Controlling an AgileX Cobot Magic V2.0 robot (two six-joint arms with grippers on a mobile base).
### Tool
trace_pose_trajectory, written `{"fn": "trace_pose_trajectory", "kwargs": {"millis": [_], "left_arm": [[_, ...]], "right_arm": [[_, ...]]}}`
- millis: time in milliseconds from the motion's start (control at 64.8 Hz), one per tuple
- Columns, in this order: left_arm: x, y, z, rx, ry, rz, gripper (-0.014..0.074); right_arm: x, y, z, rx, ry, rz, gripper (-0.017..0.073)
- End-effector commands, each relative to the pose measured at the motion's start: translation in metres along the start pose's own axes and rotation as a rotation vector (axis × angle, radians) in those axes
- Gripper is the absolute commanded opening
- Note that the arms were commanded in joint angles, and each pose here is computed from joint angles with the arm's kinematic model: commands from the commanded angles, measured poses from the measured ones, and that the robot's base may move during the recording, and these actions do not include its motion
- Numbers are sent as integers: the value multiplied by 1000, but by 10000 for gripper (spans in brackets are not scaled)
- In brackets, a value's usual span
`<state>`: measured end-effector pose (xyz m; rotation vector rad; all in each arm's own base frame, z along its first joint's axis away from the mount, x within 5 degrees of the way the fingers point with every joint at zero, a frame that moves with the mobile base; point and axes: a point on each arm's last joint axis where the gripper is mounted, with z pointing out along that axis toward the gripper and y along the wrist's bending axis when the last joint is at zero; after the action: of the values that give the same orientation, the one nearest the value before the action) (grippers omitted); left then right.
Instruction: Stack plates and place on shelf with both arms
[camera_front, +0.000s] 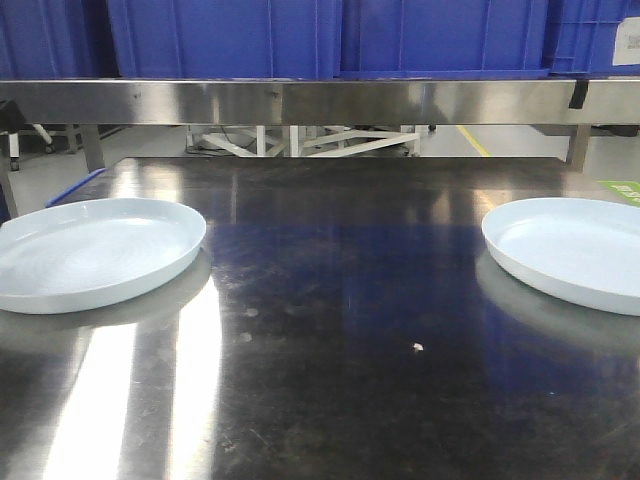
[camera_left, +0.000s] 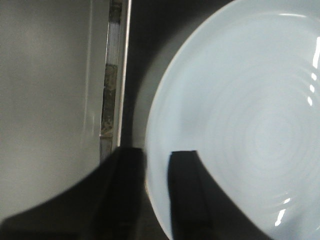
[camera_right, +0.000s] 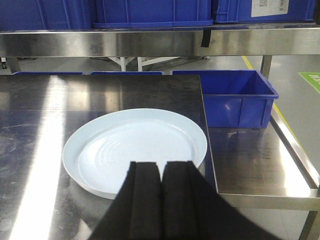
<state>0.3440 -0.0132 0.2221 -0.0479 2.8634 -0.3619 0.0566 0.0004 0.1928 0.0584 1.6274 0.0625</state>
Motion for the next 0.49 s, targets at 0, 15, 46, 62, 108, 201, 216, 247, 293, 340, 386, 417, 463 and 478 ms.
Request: {"fn": "trace_pose_trajectory", "kwargs": {"millis": [0,15,46,62,108,201,216,247,293,340,386,417,463,478], "left_arm": [[-7,-8,-21,14,-81,2,354],[-7,-8,-21,14,-81,2,359],[-7,-8,-21,14,-81,2,364],[-7,-8,-21,14,-81,2,364],[-8,-7,-21,12,-83,4,363],[-8,-6,-20,-4,-85,14,363],[-8,-5,-19,-8,-83,16,363],[-9,-4,-18,-14,-84,20,363],[-10,-3,-15,-20,-84,21,363],[-11,-2,-11,-22,-83,18,363],[-12,-2,-9,-20,-88,14,363],[-12,-1,-7,-19,-87,11,363],[-13,-1,-4,-16,-79,6,363],[-13,-1,-3,-16,-77,6,363]], "right_arm": [[-8,0,-2,1,-104,-7,55],[-8,0,-2,1,-104,-7,55],[-8,0,-2,1,-104,-7,55],[-8,0,-2,1,-104,-7,55],[-8,0,-2,1,-104,-7,55],[-8,0,-2,1,-104,-7,55],[-8,0,-2,1,-104,-7,55],[-8,0,-2,1,-104,-7,55],[-8,0,-2,1,-104,-7,55],[-8,0,-2,1,-104,-7,55],[-8,0,-2,1,-104,-7,55],[-8,0,-2,1,-104,-7,55],[-8,0,-2,1,-104,-7,55],[-8,0,-2,1,-104,-7,55]]}}
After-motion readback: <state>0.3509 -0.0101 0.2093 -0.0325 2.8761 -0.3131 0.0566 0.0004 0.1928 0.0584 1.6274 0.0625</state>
